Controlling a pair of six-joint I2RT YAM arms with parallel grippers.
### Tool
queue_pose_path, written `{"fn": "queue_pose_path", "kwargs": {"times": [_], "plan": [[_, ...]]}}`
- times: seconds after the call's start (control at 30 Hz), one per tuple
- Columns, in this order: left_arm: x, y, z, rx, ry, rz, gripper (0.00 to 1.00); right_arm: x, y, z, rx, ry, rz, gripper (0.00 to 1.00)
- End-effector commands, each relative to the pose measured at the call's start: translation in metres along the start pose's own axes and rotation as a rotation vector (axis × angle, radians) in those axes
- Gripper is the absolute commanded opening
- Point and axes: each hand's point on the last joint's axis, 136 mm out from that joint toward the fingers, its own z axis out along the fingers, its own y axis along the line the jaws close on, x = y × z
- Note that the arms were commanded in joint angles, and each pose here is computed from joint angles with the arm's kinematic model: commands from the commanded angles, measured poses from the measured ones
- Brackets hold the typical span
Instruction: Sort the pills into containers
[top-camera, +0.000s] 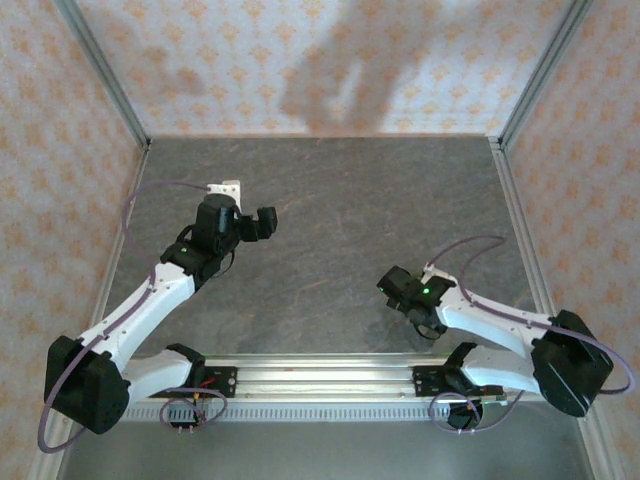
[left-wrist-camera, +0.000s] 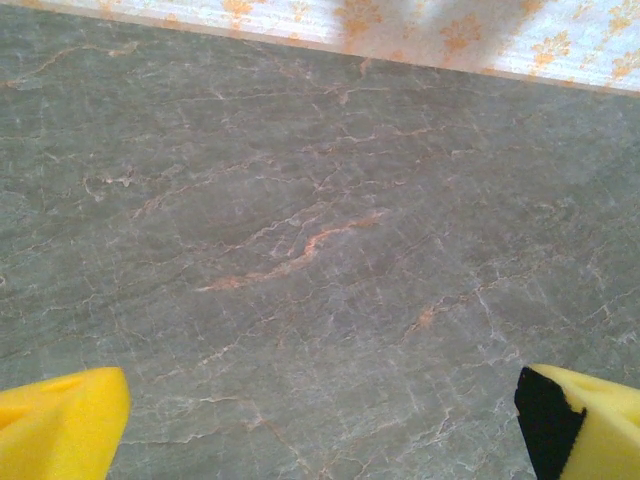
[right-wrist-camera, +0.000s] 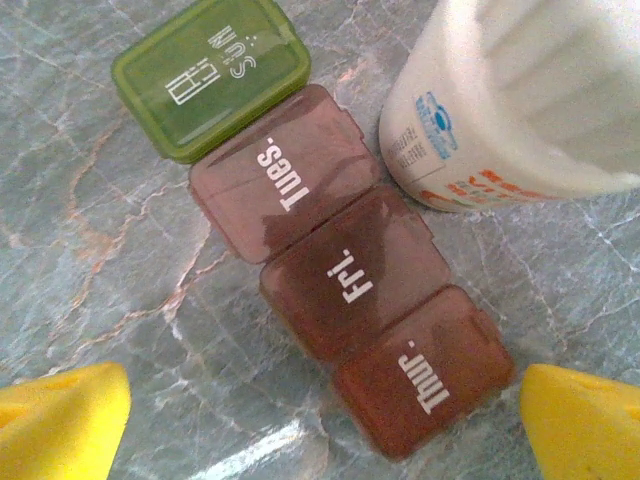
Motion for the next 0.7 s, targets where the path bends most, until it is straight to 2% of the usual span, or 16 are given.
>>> {"fn": "queue_pose_path", "kwargs": {"times": [0.0, 0.37, 0.67], "plan": [[-0.004, 0.003, -0.009, -0.019, -0.016, 0.032, 1.00, -0.013, 0.007, 0.001, 0.027, -0.065, 0.004, 1.00], [-0.001, 0.004, -0.012, -0.017, -0.019, 0.029, 1.00, -0.014, 0.029, 0.003, -0.012, -0.046, -0.016, 1.00], [0.000, 0.004, -0.012, -0.018, -0.016, 0.029, 1.00, -0.015, 0.078, 0.001, -0.135, 0.000, -0.087, 0.99]]}}
